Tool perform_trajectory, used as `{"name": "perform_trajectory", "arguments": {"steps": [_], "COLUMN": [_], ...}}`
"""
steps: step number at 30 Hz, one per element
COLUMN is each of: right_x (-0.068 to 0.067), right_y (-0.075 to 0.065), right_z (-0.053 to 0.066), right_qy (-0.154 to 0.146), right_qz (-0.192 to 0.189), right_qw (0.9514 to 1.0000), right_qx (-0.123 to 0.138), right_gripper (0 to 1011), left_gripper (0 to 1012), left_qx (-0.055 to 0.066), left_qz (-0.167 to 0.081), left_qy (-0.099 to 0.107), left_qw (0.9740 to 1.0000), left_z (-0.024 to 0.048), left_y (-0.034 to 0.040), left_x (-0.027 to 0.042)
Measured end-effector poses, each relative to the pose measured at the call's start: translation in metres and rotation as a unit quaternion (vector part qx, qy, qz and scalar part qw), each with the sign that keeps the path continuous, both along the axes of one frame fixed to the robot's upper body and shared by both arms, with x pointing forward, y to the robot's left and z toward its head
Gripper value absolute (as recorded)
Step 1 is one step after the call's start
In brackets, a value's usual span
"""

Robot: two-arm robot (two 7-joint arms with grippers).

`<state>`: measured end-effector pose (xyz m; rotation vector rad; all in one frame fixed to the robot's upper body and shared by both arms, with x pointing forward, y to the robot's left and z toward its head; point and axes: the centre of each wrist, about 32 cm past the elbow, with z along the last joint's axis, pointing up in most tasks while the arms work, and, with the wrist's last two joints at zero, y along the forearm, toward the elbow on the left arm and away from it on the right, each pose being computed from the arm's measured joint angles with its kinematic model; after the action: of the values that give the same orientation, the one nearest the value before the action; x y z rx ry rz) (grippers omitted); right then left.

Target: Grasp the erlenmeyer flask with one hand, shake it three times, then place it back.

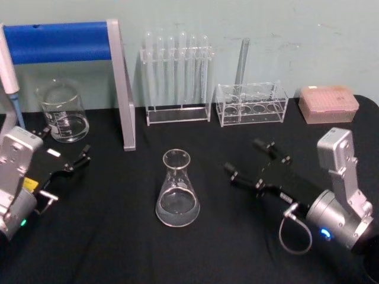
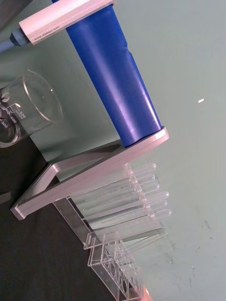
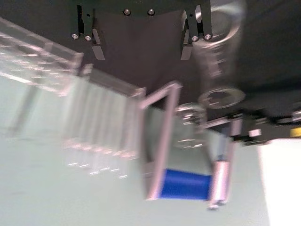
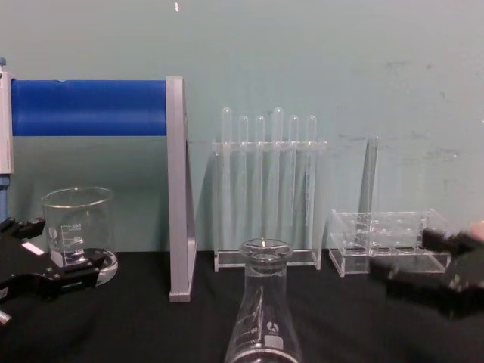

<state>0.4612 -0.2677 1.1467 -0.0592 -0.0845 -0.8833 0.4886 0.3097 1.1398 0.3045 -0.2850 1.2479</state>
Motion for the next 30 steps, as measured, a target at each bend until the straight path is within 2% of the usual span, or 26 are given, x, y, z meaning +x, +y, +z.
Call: {"name": "perform_trajectory", "arguments": {"steps": [4, 5, 6, 7, 8, 12, 15, 18, 20, 30], "right_x": [0.011, 0.017, 0.017, 0.025, 0.025, 0.038, 0.05, 0.055, 0.06, 0.063], "right_y": [0.0, 0.001, 0.001, 0.002, 0.002, 0.007, 0.011, 0.014, 0.016, 0.019], "right_z": [0.001, 0.002, 0.002, 0.002, 0.002, -0.001, -0.008, -0.015, -0.022, -0.034], "right_qy": [-0.022, -0.032, -0.032, -0.044, -0.044, -0.06, -0.071, -0.076, -0.078, -0.079], "right_qz": [-0.051, -0.073, -0.073, -0.105, -0.105, -0.153, -0.188, -0.202, -0.21, -0.204], "right_qw": [0.9984, 0.9968, 0.9968, 0.9935, 0.9935, 0.9864, 0.979, 0.9749, 0.9717, 0.9673], "right_qx": [0.005, 0.006, 0.006, 0.005, 0.005, -0.007, -0.033, -0.053, -0.075, -0.128], "right_gripper": [1000, 1000, 1000, 1000, 1000, 1000, 1000, 1000, 1000, 1000], "left_gripper": [1001, 1001, 1001, 1001, 1001, 1001, 1001, 1001, 1001, 1001], "left_qx": [0.0, 0.0, 0.0, 0.0, 0.0, 0.0, 0.0, 0.0, 0.0, 0.0], "left_qz": [0.0, 0.0, 0.0, 0.0, 0.0, 0.0, 0.0, 0.0, 0.0, 0.0], "left_qy": [0.0, 0.0, 0.0, 0.0, 0.0, 0.0, 0.0, 0.0, 0.0, 0.0], "left_qw": [1.0, 1.0, 1.0, 1.0, 1.0, 1.0, 1.0, 1.0, 1.0, 1.0], "left_z": [0.0, 0.0, 0.0, 0.0, 0.0, 0.0, 0.0, 0.0, 0.0, 0.0], "left_y": [0.0, 0.0, 0.0, 0.0, 0.0, 0.0, 0.0, 0.0, 0.0, 0.0], "left_x": [0.0, 0.0, 0.0, 0.0, 0.0, 0.0, 0.0, 0.0, 0.0, 0.0]}}
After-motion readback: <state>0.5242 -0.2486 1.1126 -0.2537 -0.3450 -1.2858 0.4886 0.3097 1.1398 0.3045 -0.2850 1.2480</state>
